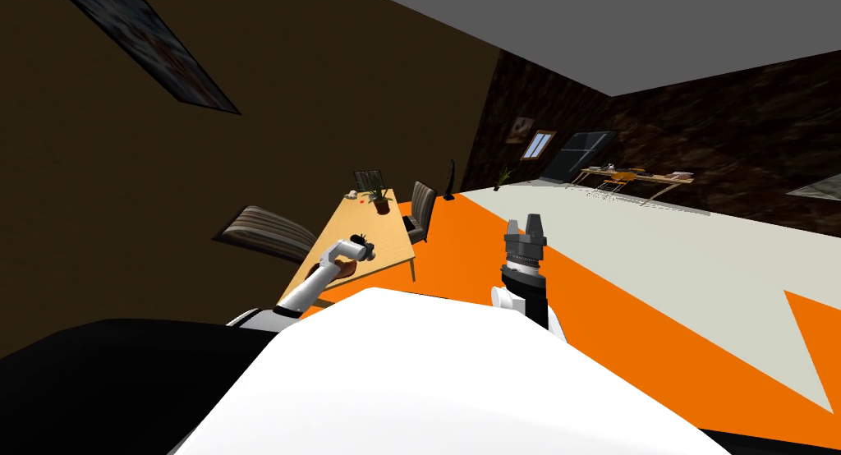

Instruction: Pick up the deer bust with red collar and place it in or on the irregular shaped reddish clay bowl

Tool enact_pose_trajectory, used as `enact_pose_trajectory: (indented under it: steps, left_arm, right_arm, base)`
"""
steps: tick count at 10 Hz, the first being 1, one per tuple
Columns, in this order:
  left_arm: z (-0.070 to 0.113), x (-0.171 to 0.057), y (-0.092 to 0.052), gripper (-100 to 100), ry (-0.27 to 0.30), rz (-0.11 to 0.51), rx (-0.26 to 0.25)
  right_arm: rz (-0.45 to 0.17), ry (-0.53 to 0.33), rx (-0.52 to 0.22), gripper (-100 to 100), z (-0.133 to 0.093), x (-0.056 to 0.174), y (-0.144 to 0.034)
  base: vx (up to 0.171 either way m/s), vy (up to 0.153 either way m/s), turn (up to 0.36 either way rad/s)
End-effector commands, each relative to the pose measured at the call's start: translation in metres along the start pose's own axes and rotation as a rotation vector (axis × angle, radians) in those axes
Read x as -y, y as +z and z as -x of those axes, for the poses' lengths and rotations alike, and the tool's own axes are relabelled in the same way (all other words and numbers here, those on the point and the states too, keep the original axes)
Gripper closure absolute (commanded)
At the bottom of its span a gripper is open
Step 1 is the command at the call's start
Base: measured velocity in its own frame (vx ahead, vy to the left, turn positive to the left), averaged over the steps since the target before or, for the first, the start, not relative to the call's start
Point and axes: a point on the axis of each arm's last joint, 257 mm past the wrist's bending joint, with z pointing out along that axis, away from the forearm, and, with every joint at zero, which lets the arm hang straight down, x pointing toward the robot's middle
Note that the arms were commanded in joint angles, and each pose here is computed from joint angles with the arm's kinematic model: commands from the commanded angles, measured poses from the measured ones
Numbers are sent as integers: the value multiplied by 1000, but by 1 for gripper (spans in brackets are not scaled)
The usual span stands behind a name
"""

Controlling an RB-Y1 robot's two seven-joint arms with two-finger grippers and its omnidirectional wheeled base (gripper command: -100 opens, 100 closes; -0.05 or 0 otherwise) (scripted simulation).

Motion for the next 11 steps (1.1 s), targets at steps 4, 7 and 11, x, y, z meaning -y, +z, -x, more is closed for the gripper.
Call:
enact_pose_trajectory:
  steps: [4, 7, 11]
  left_arm:
    - [-5, 20, -27, 100, -18, -28, -51]
    - [-9, 32, -44, 100, -21, -45, -84]
    - [-13, 41, -63, 100, -14, -56, -117]
  right_arm:
    - [0, 0, 0, 0, 0, 0, 0]
    - [0, 0, 0, 0, 0, 0, 0]
    - [0, 0, 0, 0, 0, 0, 0]
  base:
    - [-77, 30, -12]
    - [-77, 24, -12]
    - [-54, 13, 6]
